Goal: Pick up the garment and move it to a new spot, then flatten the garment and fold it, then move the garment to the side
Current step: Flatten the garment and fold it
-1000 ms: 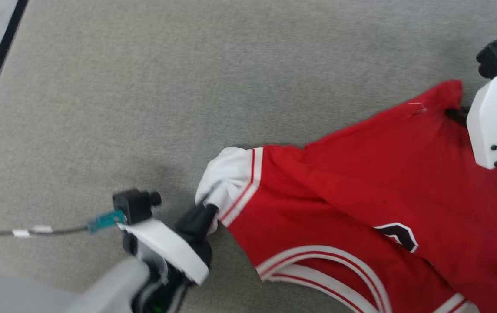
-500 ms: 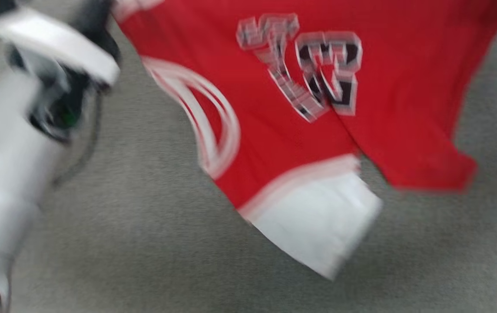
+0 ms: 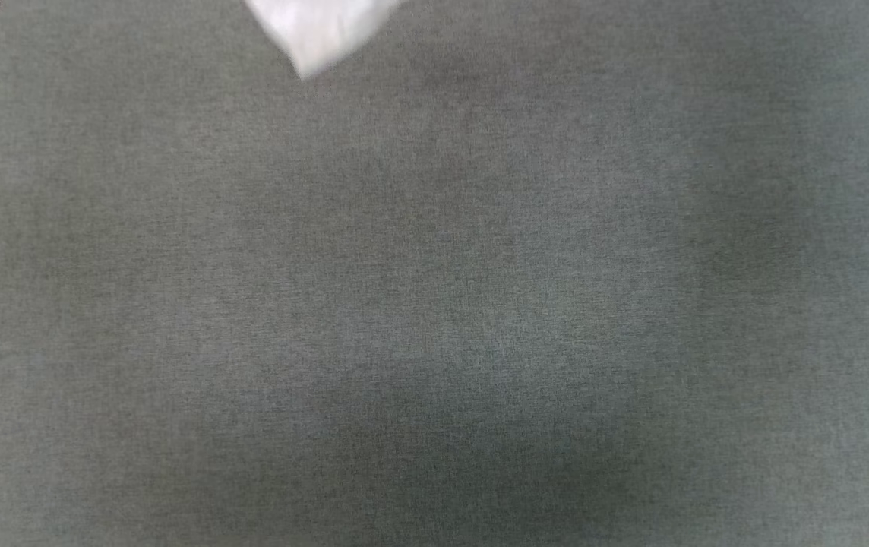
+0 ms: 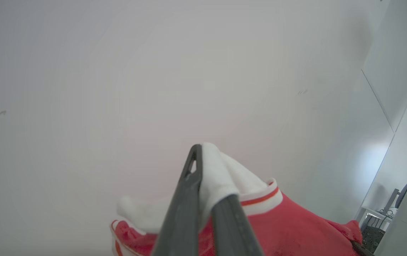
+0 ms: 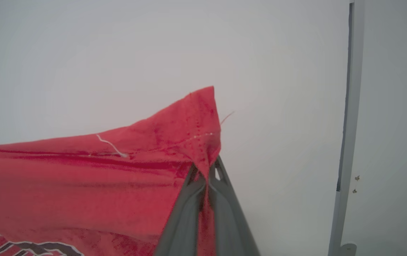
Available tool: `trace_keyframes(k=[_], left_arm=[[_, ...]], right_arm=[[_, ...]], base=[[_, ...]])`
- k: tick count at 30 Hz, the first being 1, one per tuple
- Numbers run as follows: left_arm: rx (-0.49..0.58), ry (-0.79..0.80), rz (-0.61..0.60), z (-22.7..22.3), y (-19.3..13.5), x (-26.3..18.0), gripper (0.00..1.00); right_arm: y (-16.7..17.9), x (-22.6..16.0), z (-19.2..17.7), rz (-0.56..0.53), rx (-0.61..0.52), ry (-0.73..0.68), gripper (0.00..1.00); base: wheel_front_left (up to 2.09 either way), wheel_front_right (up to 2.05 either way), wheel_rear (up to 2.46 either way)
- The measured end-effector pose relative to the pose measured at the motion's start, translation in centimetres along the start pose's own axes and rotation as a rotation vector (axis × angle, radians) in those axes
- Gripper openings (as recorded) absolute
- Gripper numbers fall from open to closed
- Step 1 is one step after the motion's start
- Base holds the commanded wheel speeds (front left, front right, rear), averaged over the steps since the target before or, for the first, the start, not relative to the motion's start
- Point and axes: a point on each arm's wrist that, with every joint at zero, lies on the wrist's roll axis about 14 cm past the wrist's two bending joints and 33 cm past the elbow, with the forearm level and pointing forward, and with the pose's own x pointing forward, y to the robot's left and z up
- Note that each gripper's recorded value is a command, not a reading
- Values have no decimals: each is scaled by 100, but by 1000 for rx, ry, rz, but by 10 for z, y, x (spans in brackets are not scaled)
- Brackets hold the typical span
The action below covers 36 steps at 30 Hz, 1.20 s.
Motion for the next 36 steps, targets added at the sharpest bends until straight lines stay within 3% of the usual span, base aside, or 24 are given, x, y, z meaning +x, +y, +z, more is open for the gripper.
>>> trace_keyframes(k=[3,7,14,18,23,27,36], left_arm=[[0,23,-21,-7,-7,-10,0],[-95,97,33,-42,9,-52,0],[-261,305,215,-124,41,-181,0],[-333,386,290,-149,37,-254,0],[-341,496,247,-156,3,-319,0],[-343,515,254,-145,-6,-349,0],[-318,588,220,-123,-32,-403,0]], right_arm=[[-2,-9,-15,-6,-20,52,0],[-5,-33,-61,-6,-17,164,0],[-14,-105,-145,1,48,369,0],[-19,-152,-175,18,85,468,0],[-26,-213,-196,47,108,598,0],[-33,-247,-202,57,101,667,0],[-37,-313,-184,67,116,719,0]], base=[[0,0,0],[0,0,0],[0,0,0],[0,0,0],[0,0,0],[0,0,0],[0,0,0]])
